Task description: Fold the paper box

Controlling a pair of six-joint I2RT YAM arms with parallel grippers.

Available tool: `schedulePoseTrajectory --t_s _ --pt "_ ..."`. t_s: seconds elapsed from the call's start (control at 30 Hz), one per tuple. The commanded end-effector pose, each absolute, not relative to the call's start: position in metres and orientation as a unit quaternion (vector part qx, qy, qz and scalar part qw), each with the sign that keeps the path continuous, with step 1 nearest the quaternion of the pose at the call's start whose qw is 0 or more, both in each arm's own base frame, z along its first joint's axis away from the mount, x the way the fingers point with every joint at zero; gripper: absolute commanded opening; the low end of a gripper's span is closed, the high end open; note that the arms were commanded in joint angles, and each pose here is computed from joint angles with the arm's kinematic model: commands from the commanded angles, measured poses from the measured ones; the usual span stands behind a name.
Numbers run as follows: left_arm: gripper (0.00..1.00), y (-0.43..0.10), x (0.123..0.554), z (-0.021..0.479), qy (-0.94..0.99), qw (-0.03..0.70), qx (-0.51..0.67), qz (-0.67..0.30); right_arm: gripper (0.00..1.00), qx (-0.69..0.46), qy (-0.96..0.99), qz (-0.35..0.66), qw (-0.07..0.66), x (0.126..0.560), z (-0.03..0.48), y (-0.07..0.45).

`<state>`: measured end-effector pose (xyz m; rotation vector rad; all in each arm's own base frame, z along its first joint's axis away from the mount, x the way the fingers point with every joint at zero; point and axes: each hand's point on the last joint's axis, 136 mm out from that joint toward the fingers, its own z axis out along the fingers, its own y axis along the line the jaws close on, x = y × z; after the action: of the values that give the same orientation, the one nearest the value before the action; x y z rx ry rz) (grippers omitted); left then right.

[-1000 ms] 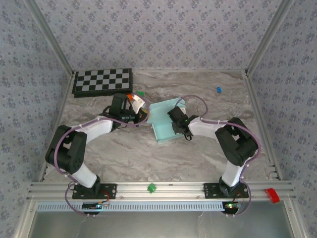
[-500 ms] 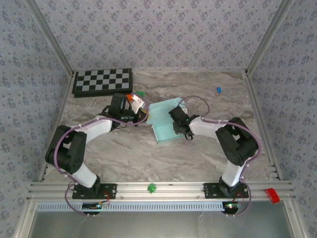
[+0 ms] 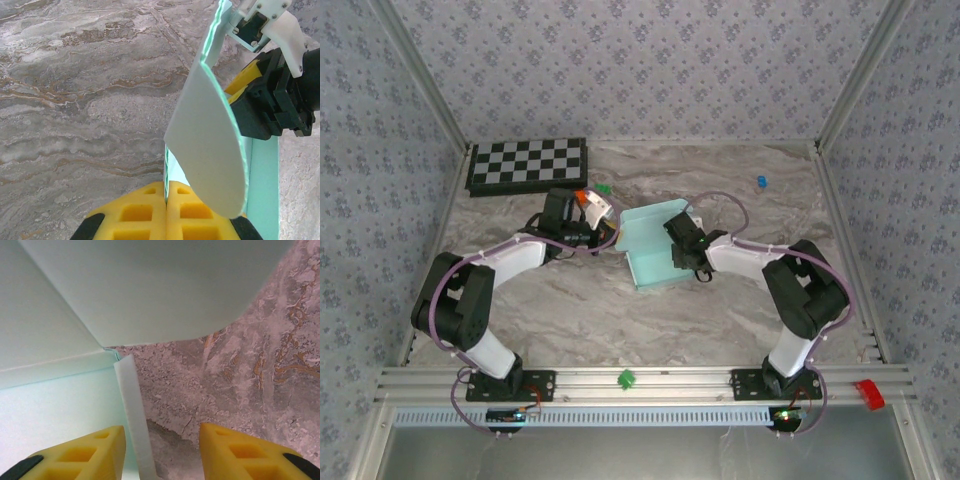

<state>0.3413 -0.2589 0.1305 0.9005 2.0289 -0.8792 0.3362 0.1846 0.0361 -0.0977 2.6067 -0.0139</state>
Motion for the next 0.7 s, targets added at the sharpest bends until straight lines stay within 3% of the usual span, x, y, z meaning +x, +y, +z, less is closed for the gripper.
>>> schedulePoseTrajectory --t_s 0.0,0.17,0.37,0.67 --pt "0.00 -0.266 0.342 0.141 0.773 0.377 0.369 -0.352 0.45 -0.026 0.966 0.003 0.258 0.333 0.040 0.183" --pt "0.02 -0.267 0.344 0.143 0.772 0.378 0.370 -0.353 0.49 -0.021 0.963 0.024 0.269 0.333 0.048 0.186" --pt "0.27 -0.268 0.348 0.147 0.770 0.384 0.373 -0.347 0.56 -0.015 0.960 0.035 0.278 0.330 0.056 0.179" --pt "0.56 -0.265 0.356 0.154 0.774 0.400 0.369 -0.323 0.60 -0.014 0.946 0.049 0.320 0.322 0.082 0.166"
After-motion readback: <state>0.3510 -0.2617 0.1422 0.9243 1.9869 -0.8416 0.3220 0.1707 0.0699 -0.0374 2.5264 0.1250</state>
